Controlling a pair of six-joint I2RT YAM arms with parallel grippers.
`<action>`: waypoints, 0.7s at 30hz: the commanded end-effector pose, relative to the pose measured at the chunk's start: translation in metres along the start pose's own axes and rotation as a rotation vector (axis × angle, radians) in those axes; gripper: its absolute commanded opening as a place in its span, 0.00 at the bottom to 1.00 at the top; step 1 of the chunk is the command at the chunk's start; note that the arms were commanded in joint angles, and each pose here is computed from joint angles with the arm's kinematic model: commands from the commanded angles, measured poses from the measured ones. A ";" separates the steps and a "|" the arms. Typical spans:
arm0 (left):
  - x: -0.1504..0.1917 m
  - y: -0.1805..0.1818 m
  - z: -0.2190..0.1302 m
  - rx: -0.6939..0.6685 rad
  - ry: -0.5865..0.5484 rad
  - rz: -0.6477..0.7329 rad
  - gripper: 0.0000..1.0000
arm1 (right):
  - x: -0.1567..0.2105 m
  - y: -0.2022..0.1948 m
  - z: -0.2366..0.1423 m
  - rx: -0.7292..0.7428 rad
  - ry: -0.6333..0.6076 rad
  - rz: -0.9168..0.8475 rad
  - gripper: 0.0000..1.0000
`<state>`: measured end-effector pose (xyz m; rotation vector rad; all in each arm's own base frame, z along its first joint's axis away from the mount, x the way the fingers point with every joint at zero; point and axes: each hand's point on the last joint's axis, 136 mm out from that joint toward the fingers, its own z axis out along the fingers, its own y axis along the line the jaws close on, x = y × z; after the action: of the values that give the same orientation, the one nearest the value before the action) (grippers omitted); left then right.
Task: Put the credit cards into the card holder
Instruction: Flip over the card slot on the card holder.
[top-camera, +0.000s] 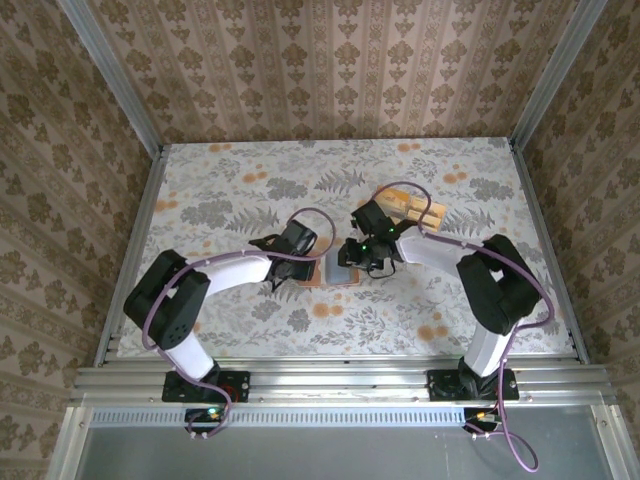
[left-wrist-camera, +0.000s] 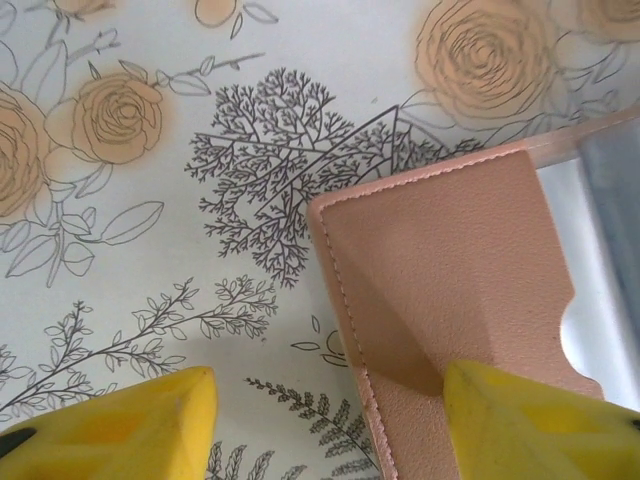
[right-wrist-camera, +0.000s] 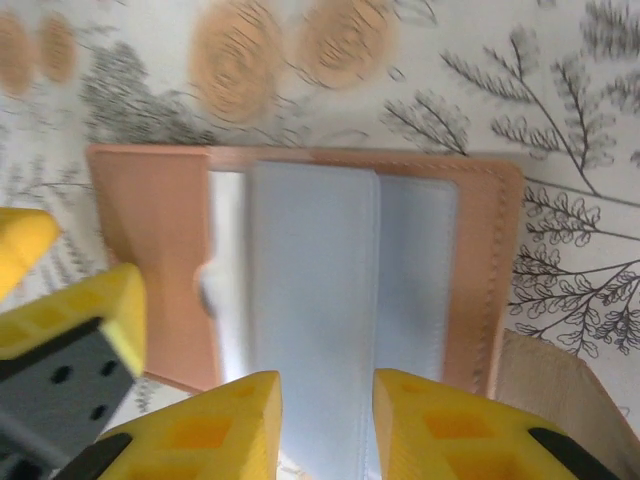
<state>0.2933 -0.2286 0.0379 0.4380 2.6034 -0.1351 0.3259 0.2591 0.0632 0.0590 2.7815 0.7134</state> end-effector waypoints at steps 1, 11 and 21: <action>-0.016 -0.007 -0.017 0.039 -0.032 -0.007 0.64 | -0.019 0.013 -0.032 -0.009 -0.060 -0.043 0.31; -0.016 -0.005 -0.014 0.030 -0.031 -0.009 0.66 | -0.027 0.013 -0.031 0.013 -0.061 -0.064 0.32; -0.002 0.002 -0.016 0.016 -0.028 -0.019 0.67 | -0.009 0.005 0.009 0.018 0.006 -0.034 0.32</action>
<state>0.2935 -0.2317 0.0501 0.4338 2.5801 -0.1733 0.3426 0.2626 0.0743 0.0102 2.7605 0.6871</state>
